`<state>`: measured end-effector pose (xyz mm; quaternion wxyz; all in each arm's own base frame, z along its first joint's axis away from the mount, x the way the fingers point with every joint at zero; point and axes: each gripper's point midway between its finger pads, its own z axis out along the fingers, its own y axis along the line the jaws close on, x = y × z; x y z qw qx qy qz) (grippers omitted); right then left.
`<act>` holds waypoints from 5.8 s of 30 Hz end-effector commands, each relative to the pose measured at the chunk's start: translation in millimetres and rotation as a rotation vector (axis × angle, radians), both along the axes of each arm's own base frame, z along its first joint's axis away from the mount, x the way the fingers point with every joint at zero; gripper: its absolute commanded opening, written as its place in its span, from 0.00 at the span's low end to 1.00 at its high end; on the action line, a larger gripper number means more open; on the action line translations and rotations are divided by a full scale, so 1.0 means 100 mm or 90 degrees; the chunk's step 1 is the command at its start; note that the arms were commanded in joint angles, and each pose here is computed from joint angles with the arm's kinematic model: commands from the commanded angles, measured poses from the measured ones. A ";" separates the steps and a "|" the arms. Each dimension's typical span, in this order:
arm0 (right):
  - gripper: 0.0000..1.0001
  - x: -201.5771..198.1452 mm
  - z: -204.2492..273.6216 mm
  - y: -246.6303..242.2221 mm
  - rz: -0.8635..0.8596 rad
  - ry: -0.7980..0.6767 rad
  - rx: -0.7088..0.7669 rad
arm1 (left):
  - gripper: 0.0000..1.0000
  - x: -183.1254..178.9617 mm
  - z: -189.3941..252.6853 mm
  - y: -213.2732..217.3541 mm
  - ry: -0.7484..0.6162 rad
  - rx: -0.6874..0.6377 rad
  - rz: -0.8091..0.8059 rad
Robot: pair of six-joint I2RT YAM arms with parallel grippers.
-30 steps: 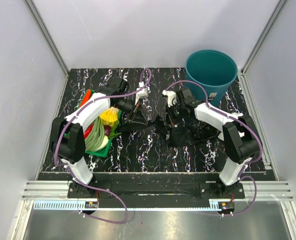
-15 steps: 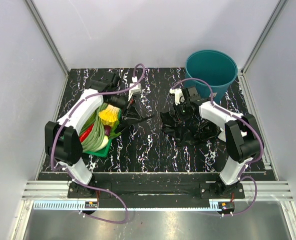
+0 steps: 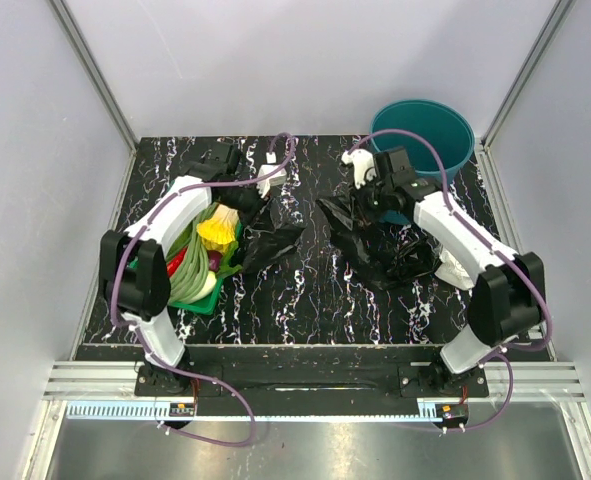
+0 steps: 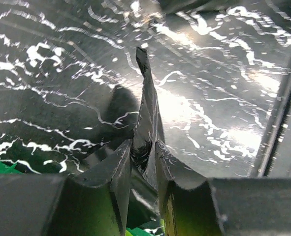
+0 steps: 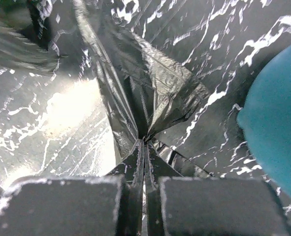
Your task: Put the trash bags into the trash bin
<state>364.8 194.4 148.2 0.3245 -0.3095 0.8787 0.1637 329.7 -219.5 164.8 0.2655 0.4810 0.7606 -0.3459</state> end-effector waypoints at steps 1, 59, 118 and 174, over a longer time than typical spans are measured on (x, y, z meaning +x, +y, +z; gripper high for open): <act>0.00 -0.04 0.63 0.03 0.033 -0.061 0.025 | 0.29 0.40 -0.36 0.12 -0.030 0.091 0.087; 0.60 -0.83 -0.58 -1.01 -0.079 0.135 -0.284 | 0.99 0.39 0.29 -0.46 -0.112 -0.065 0.132; 0.00 -0.84 1.08 0.39 0.289 0.071 0.158 | 0.99 -0.18 1.30 -1.16 -0.093 -0.246 -0.047; 0.00 -1.07 0.84 0.13 0.319 0.173 0.233 | 0.70 -0.45 0.97 -1.86 -0.364 -0.148 -0.324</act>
